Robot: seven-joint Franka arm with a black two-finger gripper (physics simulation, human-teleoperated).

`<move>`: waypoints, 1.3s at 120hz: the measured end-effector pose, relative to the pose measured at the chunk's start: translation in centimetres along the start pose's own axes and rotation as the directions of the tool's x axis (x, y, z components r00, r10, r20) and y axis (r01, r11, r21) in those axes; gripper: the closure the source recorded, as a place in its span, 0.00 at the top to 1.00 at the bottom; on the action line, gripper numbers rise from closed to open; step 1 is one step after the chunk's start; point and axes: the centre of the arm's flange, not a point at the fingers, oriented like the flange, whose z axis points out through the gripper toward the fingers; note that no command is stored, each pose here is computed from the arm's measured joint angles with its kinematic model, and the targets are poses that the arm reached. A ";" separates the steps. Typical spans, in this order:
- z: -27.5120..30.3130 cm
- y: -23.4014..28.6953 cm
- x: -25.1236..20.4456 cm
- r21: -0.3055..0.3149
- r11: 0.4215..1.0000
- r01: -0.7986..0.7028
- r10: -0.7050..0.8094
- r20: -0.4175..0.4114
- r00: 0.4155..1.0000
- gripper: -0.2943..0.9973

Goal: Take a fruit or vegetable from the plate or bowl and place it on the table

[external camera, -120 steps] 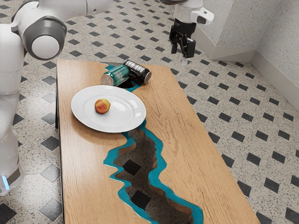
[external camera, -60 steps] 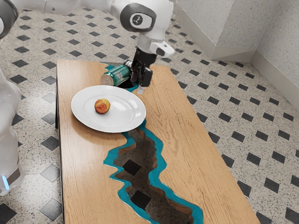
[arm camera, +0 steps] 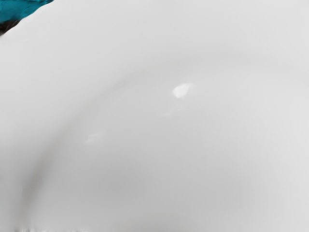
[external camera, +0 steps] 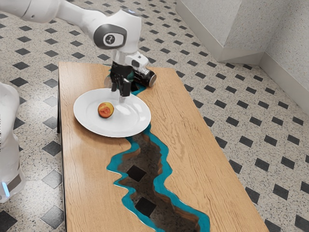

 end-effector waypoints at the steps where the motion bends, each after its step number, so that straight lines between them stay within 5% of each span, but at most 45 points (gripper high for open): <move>1: 0.0 -0.1 -0.1 -0.001 1.000 0.002 -0.002 -0.001 1.000 0.77; 156: 2.7 1.6 -4.9 -0.007 1.000 -0.010 0.010 0.017 1.000 0.77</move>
